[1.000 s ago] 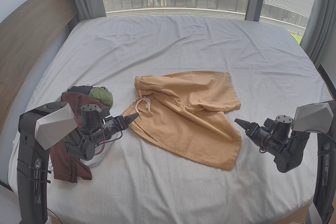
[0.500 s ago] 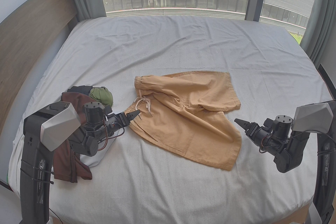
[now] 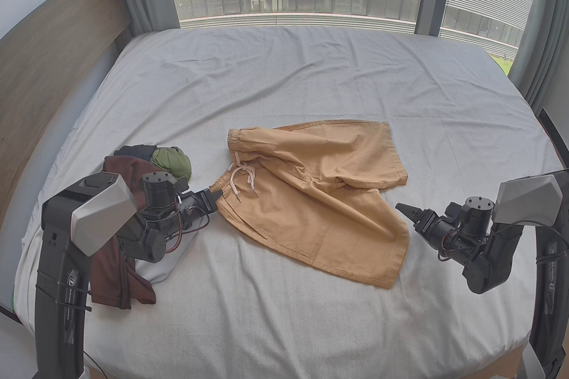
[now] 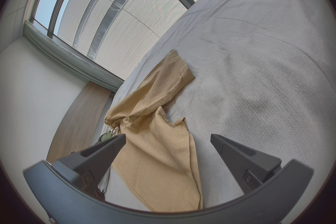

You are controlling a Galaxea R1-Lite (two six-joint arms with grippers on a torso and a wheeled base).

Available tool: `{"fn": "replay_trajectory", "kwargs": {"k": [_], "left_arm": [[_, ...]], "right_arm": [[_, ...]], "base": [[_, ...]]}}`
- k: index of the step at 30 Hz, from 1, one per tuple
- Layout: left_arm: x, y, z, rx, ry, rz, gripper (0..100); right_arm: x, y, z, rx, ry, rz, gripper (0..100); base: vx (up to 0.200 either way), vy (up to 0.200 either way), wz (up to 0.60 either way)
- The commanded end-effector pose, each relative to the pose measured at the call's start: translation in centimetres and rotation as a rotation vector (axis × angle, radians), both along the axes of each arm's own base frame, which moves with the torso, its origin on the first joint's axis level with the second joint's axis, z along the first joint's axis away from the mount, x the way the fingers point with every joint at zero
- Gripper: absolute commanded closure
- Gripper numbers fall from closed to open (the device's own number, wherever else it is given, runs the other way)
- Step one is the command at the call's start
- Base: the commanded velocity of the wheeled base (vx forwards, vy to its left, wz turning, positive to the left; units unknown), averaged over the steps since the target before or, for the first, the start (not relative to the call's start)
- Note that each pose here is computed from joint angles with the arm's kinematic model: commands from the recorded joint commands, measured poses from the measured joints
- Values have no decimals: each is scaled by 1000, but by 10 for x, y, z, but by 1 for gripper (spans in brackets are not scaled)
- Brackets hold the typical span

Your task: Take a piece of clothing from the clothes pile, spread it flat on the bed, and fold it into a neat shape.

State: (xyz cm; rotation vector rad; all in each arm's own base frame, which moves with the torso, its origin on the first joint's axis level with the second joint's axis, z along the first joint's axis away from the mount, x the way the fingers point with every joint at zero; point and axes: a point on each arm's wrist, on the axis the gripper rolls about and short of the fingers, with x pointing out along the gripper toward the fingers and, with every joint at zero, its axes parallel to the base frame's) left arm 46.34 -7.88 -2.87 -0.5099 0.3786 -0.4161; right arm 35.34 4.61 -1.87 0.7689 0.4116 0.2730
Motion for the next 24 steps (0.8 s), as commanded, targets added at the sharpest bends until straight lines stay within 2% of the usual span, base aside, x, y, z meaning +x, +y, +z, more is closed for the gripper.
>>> {"fn": "replay_trajectory", "kwargs": {"k": [1, 6, 8, 13, 16, 21, 24], "left_arm": [[-10, 5, -1, 4, 25, 7, 100], [-36, 14, 22, 8, 43, 10, 100], [-58, 17, 32, 13, 71, 6, 100], [-87, 20, 32, 46, 108, -5, 100], [-96, 22, 28, 71, 91, -14, 100], [-98, 20, 27, 69, 64, -18, 100], [-98, 18, 25, 70, 67, -21, 100]], "right_arm": [[-1, 0, -3, -2, 10, 2, 0], [-2, 1, -6, -3, 21, 2, 0], [-3, 2, -7, -4, 24, 5, 0], [-7, 3, -9, -7, 43, 10, 0], [-12, 4, -12, -16, 62, 17, 0], [-25, 2, -19, -79, 98, 46, 0], [-38, 1, -34, -137, 149, 97, 0]], "base": [[0, 0, 0], [0, 0, 0], [0, 0, 0], [0, 0, 0], [0, 0, 0], [0, 0, 0], [0, 0, 0]]}}
